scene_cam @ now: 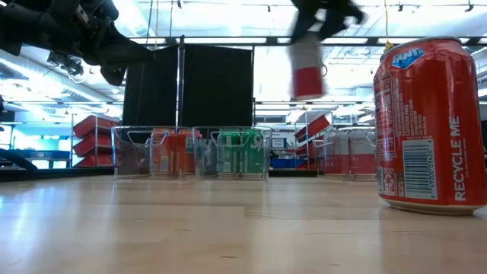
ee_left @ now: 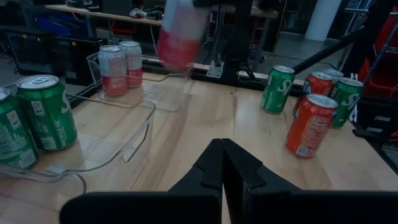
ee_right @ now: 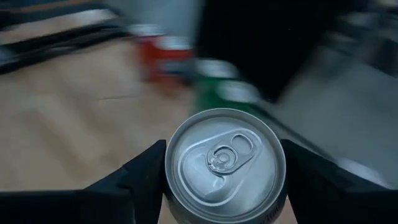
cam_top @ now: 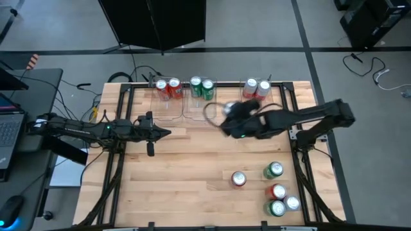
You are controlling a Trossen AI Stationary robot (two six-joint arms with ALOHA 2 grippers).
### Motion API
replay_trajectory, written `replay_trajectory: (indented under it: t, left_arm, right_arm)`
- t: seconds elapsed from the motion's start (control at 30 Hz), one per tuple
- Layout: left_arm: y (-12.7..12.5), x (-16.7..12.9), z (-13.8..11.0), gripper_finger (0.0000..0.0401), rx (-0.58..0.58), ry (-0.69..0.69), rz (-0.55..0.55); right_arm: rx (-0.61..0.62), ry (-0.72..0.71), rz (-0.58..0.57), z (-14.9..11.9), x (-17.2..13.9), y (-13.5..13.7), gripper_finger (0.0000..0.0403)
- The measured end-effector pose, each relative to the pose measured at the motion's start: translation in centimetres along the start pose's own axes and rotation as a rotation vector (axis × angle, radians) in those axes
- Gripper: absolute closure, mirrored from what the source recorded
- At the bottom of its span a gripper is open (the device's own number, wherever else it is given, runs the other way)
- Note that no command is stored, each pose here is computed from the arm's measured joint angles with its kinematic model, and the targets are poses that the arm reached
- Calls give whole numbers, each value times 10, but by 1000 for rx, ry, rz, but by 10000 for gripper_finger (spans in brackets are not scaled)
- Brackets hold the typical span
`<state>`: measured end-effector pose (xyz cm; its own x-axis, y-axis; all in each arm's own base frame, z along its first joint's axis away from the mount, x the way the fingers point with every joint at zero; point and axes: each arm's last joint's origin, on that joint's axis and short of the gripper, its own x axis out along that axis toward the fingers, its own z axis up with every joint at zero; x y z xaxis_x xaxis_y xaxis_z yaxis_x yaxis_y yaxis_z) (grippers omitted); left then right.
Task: Sort soda cans
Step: Put the top pink white soda can into the right transparent bin
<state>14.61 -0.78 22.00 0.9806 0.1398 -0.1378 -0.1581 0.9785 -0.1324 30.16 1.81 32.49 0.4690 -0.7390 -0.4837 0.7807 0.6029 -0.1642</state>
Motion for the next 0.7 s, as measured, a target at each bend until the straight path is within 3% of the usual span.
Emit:
replay_trajectory:
  t: [0.13, 0.33, 0.57, 0.7]
  left_arm:
    - [0, 0, 0, 396, 5, -1, 0]
    - [0, 0, 0, 396, 6, -4, -1]
    - [0, 0, 1, 396, 4, -11, -2]
    - [0, 0, 1, 396, 4, -10, -2]
  right_arm:
    - [86, 20, -168, -16, -10, -44, 145]
    - [238, 21, -292, -57, 4, -84, 145]
    - [334, 36, -339, -91, 40, -106, 145]
    - [399, 7, -297, -92, 62, -111, 145]
